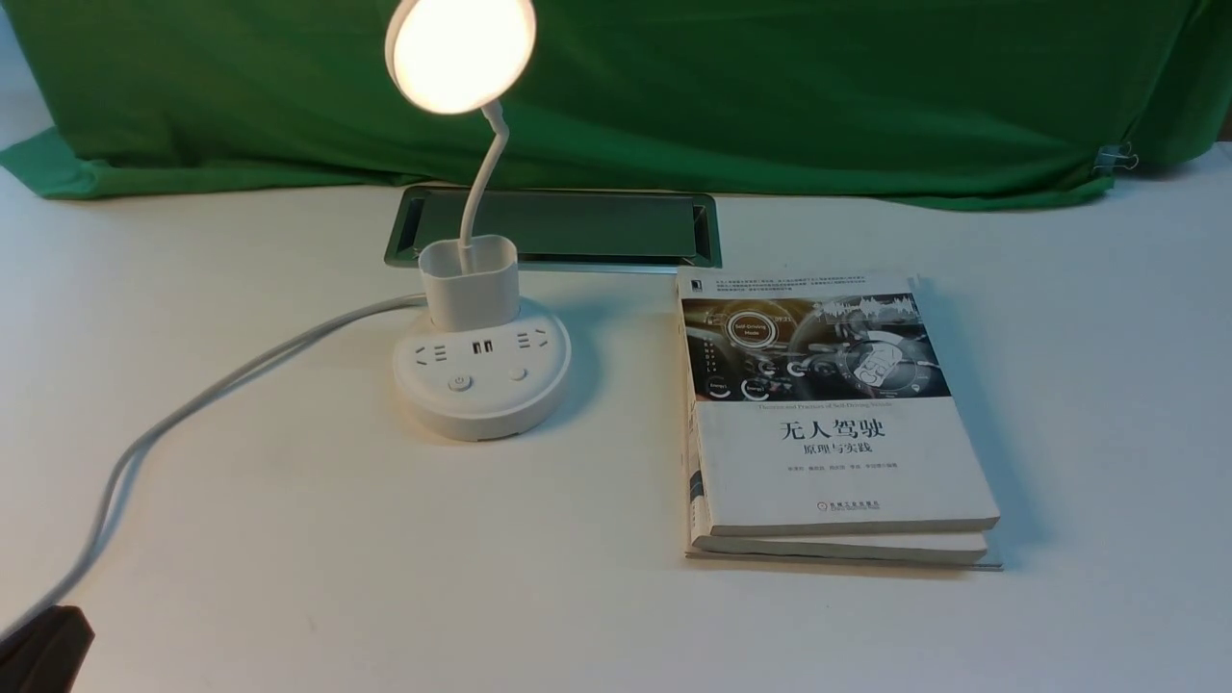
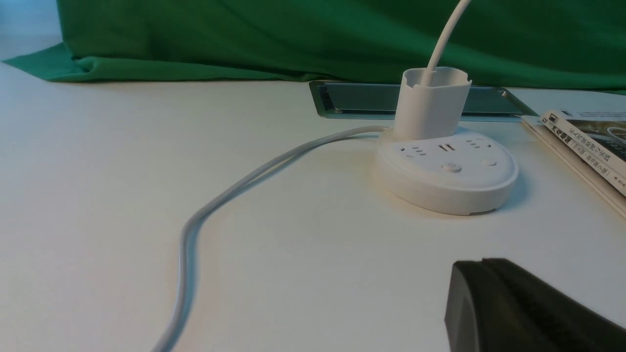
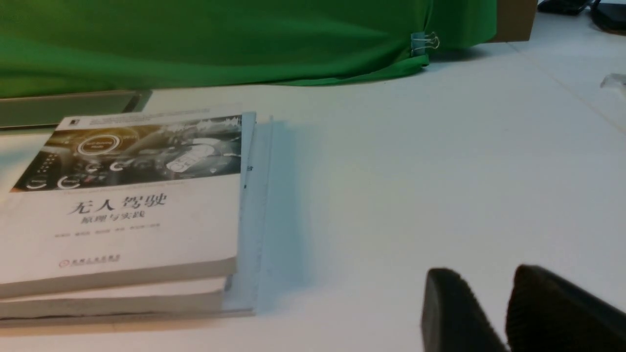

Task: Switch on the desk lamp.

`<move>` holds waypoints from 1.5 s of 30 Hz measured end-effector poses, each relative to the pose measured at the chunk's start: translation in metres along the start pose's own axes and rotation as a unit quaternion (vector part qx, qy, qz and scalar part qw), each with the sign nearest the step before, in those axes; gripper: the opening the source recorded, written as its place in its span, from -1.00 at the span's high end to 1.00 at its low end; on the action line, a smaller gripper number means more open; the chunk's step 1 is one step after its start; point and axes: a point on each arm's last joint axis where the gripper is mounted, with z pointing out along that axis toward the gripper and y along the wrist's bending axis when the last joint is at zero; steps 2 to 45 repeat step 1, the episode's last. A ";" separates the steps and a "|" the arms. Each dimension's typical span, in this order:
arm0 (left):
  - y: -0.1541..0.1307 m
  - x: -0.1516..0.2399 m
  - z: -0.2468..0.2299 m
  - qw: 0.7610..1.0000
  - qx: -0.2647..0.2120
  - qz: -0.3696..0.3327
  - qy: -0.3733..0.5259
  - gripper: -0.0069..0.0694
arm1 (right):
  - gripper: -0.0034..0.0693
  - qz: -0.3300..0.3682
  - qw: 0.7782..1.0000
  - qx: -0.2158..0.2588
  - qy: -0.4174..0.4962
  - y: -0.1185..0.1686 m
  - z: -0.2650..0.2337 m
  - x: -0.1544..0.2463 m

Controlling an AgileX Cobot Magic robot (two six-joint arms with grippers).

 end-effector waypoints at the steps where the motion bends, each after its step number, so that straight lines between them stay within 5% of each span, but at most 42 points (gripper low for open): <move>1: 0.000 0.000 0.000 1.000 0.000 0.000 0.000 0.81 | 0.25 0.000 1.000 0.000 0.000 0.000 0.000 0.000; 45: 0.000 0.000 0.000 1.000 0.000 0.000 0.000 0.81 | 0.25 0.000 1.000 0.000 0.000 0.000 0.000 0.000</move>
